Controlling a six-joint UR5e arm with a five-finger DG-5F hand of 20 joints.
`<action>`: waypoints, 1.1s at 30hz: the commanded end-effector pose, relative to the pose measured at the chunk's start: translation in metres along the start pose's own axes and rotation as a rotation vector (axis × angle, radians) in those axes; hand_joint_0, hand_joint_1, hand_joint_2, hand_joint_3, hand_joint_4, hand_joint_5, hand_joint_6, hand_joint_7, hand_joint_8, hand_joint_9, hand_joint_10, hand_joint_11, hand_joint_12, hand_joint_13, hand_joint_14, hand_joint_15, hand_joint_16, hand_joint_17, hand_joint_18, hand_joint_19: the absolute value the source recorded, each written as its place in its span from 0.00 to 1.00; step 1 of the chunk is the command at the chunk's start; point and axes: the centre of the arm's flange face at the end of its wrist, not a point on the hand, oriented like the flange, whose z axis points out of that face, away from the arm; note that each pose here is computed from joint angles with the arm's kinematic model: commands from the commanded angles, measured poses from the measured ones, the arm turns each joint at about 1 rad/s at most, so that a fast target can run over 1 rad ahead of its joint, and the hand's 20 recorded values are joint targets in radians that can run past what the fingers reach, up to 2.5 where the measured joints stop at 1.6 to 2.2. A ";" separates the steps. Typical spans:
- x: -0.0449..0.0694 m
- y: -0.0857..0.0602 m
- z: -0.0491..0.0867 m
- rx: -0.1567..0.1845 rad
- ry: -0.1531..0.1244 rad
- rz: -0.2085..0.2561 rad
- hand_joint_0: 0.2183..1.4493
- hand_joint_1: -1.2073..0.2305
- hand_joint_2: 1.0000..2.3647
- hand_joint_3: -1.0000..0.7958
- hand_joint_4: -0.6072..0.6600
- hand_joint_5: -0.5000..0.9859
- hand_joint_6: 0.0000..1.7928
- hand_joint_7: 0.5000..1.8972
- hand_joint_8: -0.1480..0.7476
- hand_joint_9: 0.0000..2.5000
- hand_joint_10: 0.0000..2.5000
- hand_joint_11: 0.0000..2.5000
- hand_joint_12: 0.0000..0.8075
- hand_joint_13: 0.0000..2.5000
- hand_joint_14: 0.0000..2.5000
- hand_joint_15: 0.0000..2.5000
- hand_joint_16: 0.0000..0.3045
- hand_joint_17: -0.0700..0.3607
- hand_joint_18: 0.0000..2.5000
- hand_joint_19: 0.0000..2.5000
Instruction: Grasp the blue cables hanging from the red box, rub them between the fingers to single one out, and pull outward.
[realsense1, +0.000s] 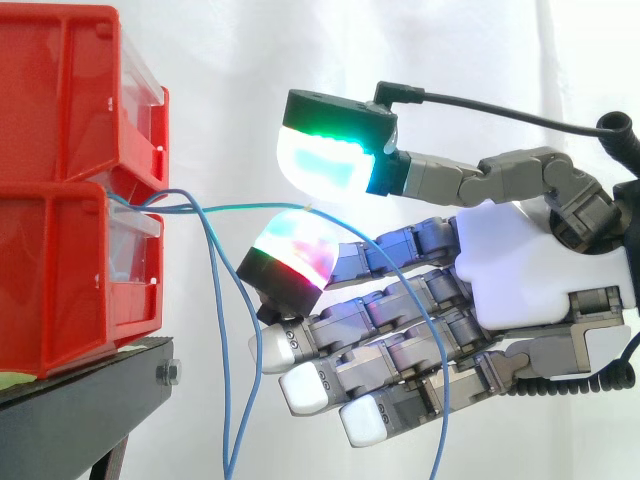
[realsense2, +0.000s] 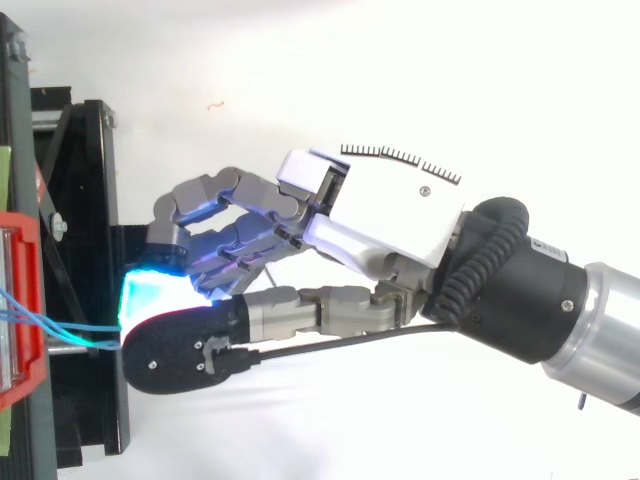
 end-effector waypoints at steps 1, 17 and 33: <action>0.000 0.002 0.000 -0.002 0.000 0.002 0.23 0.36 0.00 0.31 0.60 0.21 0.49 0.41 0.49 0.30 0.01 0.22 0.52 0.31 0.01 0.26 0.19 0.46 0.26 0.28; 0.000 0.000 0.000 0.002 0.000 -0.002 0.29 0.30 0.01 0.34 0.59 0.21 0.50 0.41 0.48 0.29 0.01 0.22 0.50 0.31 0.01 0.26 0.17 0.44 0.27 0.27; 0.000 0.001 0.000 0.005 -0.001 -0.004 0.28 0.35 0.02 0.49 0.52 0.23 0.50 0.48 0.47 0.32 0.01 0.22 0.50 0.31 0.01 0.26 0.17 0.44 0.26 0.28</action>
